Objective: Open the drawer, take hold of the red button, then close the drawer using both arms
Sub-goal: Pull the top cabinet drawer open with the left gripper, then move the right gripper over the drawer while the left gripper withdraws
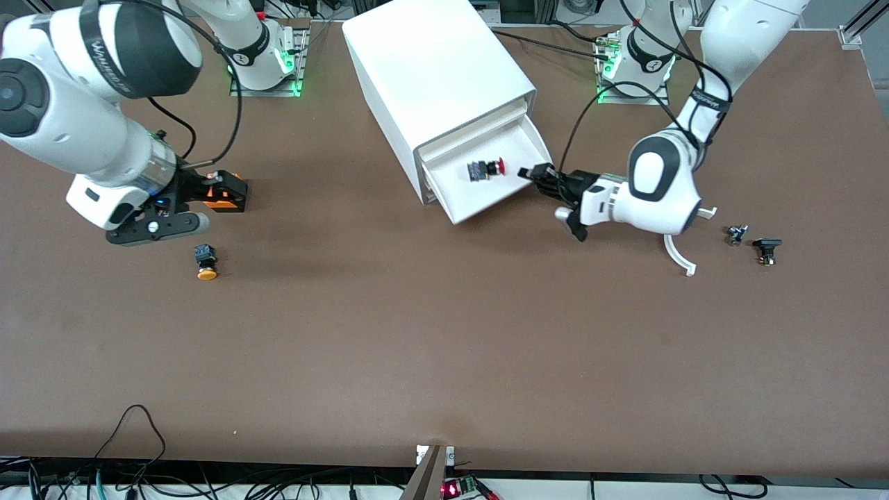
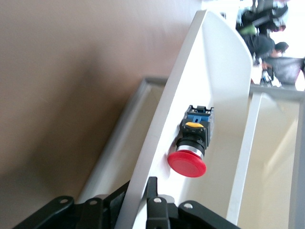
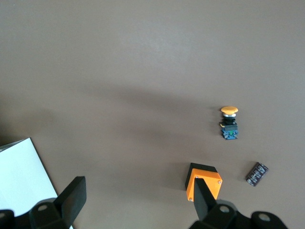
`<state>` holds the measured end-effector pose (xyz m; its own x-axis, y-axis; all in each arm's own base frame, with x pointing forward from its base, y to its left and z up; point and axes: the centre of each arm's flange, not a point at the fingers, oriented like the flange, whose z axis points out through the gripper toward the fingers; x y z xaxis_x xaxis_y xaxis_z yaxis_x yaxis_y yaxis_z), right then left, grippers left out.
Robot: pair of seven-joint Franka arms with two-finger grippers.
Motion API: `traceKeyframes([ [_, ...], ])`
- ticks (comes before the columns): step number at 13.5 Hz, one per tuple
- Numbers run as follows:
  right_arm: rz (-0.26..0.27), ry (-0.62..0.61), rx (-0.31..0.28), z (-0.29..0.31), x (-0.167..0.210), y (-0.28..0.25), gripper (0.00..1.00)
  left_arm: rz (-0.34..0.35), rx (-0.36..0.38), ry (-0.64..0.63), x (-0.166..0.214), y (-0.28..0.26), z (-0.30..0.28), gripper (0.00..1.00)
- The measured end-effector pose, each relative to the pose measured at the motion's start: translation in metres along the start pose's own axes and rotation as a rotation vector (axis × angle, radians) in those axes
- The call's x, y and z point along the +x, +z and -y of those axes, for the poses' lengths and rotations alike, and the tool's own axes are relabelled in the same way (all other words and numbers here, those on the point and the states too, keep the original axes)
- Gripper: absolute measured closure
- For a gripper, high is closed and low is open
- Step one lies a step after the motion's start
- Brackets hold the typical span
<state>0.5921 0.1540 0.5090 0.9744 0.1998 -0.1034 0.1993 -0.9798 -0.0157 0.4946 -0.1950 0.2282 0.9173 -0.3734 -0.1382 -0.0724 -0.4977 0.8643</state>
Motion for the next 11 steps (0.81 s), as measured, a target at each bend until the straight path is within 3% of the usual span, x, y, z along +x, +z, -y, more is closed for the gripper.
traceKeyframes([
  [4, -0.036, -0.120, 0.001, 0.055, 0.017, 0.006, 0.00, -0.094, 0.049, 0.002, 0.012, -0.032, 0.006, 0.83],
  [7, -0.086, -0.249, 0.065, 0.136, 0.026, 0.003, 0.00, -0.199, 0.135, 0.002, 0.021, -0.050, 0.011, 0.55],
  [8, -0.125, -0.299, 0.079, 0.167, 0.027, -0.002, 0.00, -0.240, 0.168, 0.014, 0.024, -0.060, 0.007, 0.46],
  [11, -0.221, -0.444, 0.126, 0.257, 0.021, -0.013, 0.00, -0.445, 0.296, 0.039, 0.026, -0.134, -0.011, 0.15],
])
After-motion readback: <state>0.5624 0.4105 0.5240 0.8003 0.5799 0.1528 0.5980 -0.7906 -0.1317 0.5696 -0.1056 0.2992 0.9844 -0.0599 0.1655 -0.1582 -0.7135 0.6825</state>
